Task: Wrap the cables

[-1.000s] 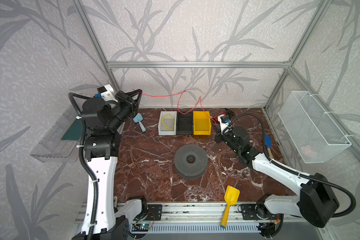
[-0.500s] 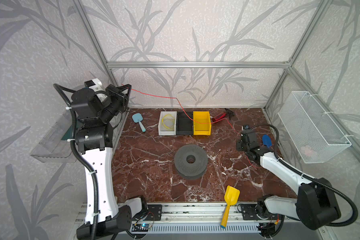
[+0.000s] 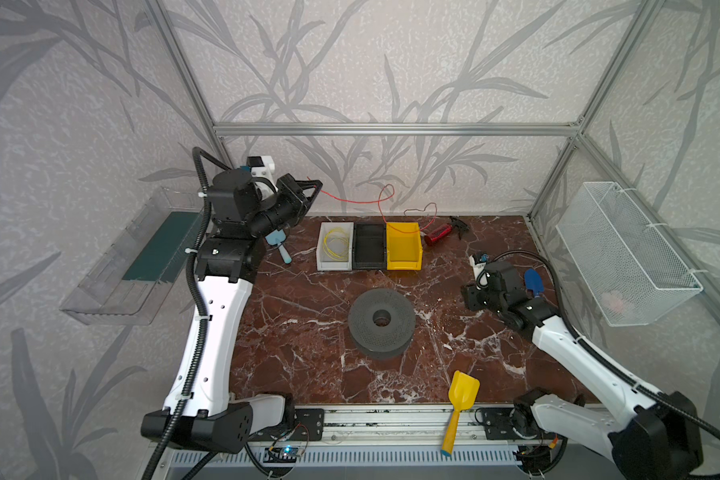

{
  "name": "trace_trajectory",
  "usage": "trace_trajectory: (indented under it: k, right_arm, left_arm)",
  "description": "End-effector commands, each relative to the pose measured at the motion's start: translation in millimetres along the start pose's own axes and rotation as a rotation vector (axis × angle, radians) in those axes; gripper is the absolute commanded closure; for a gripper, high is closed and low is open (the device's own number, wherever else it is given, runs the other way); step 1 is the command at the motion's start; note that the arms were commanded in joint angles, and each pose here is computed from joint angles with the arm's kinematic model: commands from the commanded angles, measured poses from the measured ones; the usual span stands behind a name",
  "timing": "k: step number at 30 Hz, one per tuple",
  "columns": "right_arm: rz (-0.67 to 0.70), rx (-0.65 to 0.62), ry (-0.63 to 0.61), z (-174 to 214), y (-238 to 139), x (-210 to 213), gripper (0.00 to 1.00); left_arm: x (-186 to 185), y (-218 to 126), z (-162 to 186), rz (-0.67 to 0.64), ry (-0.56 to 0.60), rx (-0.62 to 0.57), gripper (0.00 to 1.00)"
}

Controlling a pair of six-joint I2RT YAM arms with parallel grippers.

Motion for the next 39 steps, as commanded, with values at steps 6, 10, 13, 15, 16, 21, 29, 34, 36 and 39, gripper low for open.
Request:
trace_trajectory:
  k: [6,10,13,15,16,21,29,34,36,39]
  right_arm:
    - [-0.272,-0.437,-0.089,-92.7,-105.5,29.7,0.27]
    - [-0.396,-0.535,-0.17,-128.6,-131.5,46.9,0.22]
    - [-0.455,-0.554,-0.239,-140.8,-126.5,62.3,0.22]
    - [-0.487,-0.566,-0.294,-143.2,-121.4,75.5,0.21]
    - [-0.489,-0.572,-0.31,-144.9,-119.0,80.4,0.21]
    - [-0.557,-0.593,-0.448,-154.6,-111.0,114.5,0.21]
    - [-0.609,-0.596,-0.535,-163.9,-84.4,134.6,0.19]
    - [-0.717,-0.609,-0.531,-168.8,-69.4,151.9,0.18]
    - [-0.754,-0.608,-0.529,-168.2,-58.4,158.9,0.18]
    - [-0.796,-0.62,-0.514,-169.0,-44.9,168.4,0.18]
  left_arm:
    - [-29.0,21.0,28.6,0.129,0.013,0.128,1.0]
    - [-42.1,23.1,45.2,0.175,0.036,0.22,1.0]
    - [-51.9,18.3,55.5,0.215,0.078,0.267,1.0]
    - [-58.8,10.2,59.2,0.242,0.101,0.282,1.0]
    - [-62.4,6.3,60.6,0.254,0.111,0.288,1.0]
    - [-88.9,-16.1,69.8,0.334,0.164,0.358,1.0]
    - [-94.5,-37.7,79.7,0.324,0.21,0.399,1.0]
    - [-91.0,-39.7,82.2,0.325,0.199,0.402,1.0]
    - [-90.4,-38.9,82.4,0.327,0.197,0.405,1.0]
    - [-91.6,-38.0,81.8,0.329,0.192,0.406,1.0]
Point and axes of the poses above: each gripper's point midway between its finger pads, its own y axis out along the fingers, its own x axis along the line the jaws close on, z = x × y, the point moved 4 cm from there along -y, back along the fingers, and after that the axes turned 8 degrees about -y, right-handed, at the moved point
